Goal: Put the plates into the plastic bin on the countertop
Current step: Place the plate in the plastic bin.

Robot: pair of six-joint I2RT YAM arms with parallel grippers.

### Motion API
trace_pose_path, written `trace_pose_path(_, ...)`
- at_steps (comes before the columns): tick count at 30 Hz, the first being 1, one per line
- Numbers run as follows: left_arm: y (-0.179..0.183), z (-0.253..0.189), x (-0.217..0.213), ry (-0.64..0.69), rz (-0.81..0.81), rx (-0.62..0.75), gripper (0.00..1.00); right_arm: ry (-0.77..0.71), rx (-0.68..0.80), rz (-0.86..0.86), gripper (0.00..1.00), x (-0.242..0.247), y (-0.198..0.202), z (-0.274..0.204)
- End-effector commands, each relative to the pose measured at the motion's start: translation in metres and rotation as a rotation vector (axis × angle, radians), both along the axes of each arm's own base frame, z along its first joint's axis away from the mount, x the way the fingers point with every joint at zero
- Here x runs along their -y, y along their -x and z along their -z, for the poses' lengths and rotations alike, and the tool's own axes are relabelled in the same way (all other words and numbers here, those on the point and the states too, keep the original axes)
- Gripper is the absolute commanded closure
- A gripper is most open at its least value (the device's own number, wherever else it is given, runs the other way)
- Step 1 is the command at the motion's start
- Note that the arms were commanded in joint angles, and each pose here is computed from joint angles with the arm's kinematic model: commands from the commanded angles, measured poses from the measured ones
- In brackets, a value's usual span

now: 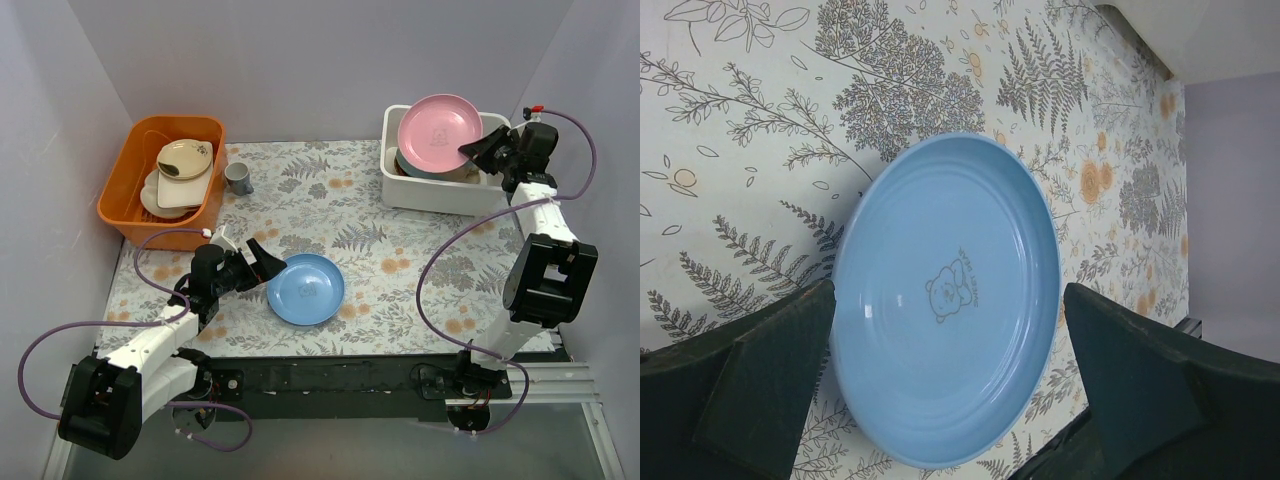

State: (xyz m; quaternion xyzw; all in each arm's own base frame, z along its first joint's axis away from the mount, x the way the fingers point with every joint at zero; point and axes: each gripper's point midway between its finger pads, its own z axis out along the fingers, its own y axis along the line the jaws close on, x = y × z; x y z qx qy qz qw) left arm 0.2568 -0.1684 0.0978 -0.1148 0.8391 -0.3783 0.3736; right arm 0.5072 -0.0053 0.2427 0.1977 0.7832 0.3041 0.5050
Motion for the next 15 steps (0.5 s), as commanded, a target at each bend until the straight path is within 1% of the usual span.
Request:
trace_pose_path(1,0.0,-0.001,-0.001,-0.006,-0.001,0.014,0.02,0.031,0.05,0.031,0.99,0.013,-0.01,-0.013)
trace_pose_path(7,-0.001,0.0,0.0,-0.011,0.002,0.01,0.02,0.032,0.021,0.033,0.99,0.015,-0.009,-0.004)
trace_pose_path(10,-0.001,0.001,0.0,-0.011,0.005,0.006,0.02,0.043,0.004,0.033,0.94,0.017,-0.008,0.001)
trace_pose_path(13,-0.001,0.0,0.001,-0.008,0.01,0.006,0.02,0.045,-0.009,0.023,0.85,0.016,-0.006,0.005)
trace_pose_path(14,0.0,0.001,0.001,-0.01,0.01,0.006,0.02,0.042,-0.015,0.019,0.77,0.015,-0.006,0.007)
trace_pose_path(15,0.0,0.0,0.001,-0.01,0.01,0.006,0.02,0.04,-0.017,0.011,0.73,0.014,-0.005,0.008)
